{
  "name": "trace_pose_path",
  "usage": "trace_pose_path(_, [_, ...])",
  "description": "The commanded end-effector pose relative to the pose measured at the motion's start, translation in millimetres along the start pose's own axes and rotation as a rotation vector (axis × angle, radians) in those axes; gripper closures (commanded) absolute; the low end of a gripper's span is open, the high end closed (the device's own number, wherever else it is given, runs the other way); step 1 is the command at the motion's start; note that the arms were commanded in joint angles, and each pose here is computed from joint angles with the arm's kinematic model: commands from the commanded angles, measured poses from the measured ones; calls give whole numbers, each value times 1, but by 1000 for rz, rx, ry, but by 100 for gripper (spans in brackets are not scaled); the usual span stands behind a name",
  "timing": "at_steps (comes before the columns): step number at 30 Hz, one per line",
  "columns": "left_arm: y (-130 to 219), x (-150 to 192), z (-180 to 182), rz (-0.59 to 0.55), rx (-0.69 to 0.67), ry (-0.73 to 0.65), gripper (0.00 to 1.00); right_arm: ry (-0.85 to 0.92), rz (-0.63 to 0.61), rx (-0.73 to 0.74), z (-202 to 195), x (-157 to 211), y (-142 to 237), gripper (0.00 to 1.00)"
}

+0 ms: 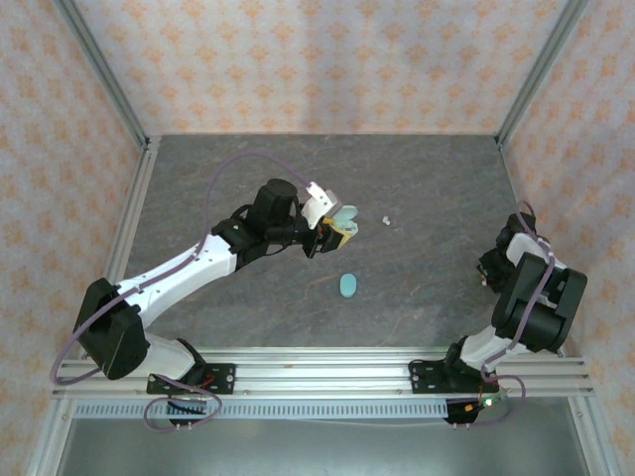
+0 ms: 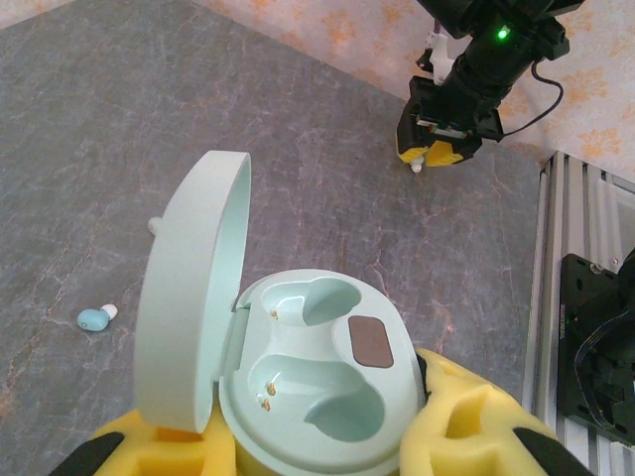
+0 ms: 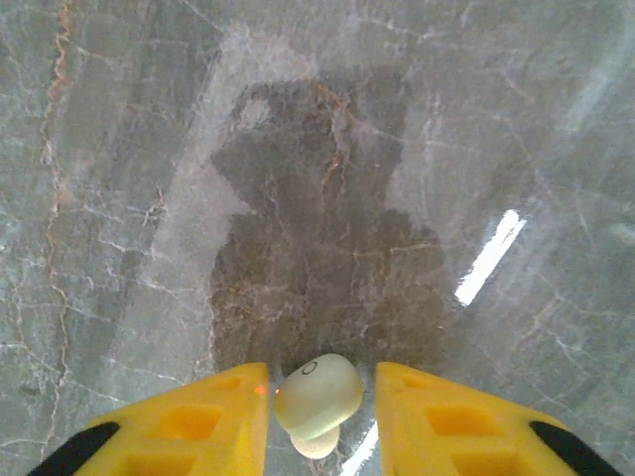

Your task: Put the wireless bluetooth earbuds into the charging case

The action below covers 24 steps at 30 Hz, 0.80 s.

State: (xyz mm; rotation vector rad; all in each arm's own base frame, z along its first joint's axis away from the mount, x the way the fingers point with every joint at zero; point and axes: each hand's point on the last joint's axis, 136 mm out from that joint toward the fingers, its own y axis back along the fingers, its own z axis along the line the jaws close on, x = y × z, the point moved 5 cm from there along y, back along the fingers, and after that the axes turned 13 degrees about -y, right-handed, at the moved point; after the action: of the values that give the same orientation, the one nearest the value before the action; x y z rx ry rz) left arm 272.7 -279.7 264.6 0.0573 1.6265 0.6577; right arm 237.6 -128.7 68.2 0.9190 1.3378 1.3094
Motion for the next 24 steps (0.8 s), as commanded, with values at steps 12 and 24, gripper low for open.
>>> trace_pose_path(12, [15, -16, -5, -64, -20, -39, 93, 64, 154, -146, 8, 27, 2, 80])
trace_pose_path(24, [28, -6, -6, -101, -90, -17, 93, 404, 291, -528, 80, 114, 71, 86])
